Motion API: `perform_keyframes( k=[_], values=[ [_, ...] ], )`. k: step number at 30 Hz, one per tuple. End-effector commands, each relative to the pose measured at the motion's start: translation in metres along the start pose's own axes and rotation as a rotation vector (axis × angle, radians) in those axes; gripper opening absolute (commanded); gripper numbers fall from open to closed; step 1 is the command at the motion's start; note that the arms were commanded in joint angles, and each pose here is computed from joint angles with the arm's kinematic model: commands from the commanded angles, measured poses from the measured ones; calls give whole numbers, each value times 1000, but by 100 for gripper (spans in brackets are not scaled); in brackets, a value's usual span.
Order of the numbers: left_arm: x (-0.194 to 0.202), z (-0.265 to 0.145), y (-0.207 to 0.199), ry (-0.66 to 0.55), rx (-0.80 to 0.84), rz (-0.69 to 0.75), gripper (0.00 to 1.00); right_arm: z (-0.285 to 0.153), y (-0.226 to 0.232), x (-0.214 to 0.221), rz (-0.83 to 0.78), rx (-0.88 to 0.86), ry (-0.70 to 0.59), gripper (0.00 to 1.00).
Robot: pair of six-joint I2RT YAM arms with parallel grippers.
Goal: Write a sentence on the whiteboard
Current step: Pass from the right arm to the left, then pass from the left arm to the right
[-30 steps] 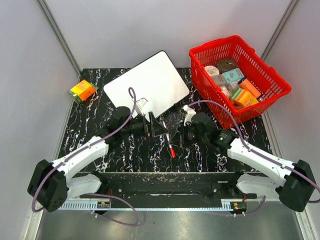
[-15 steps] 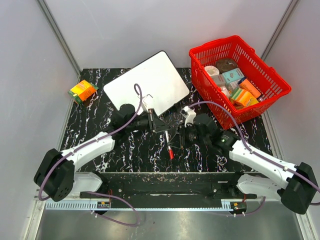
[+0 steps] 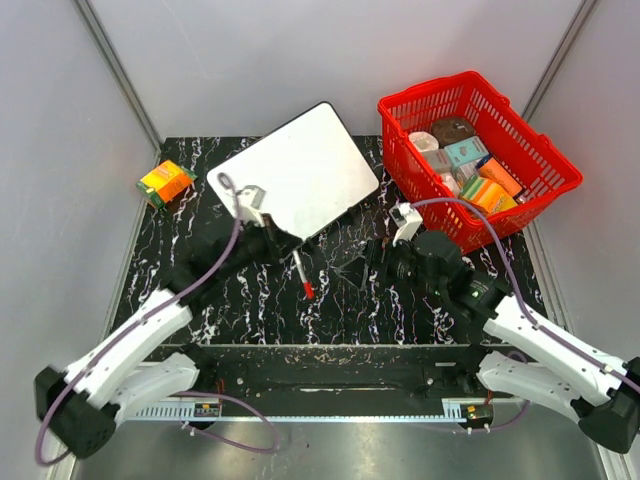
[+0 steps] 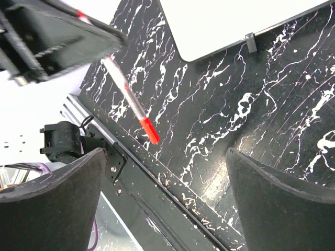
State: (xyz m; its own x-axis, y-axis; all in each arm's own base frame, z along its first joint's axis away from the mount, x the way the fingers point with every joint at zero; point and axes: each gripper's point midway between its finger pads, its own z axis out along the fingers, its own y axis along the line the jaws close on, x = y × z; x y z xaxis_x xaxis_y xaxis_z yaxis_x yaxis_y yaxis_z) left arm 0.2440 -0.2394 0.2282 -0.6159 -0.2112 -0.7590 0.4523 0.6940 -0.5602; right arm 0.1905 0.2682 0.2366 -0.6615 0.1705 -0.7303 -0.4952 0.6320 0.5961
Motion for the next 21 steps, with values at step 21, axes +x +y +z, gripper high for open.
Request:
perform_keyframes(
  k=[21],
  values=[
    [-101,-154,-97,-734,525,-47,0,1,139,-39,107,-776,-56,99]
  ],
)
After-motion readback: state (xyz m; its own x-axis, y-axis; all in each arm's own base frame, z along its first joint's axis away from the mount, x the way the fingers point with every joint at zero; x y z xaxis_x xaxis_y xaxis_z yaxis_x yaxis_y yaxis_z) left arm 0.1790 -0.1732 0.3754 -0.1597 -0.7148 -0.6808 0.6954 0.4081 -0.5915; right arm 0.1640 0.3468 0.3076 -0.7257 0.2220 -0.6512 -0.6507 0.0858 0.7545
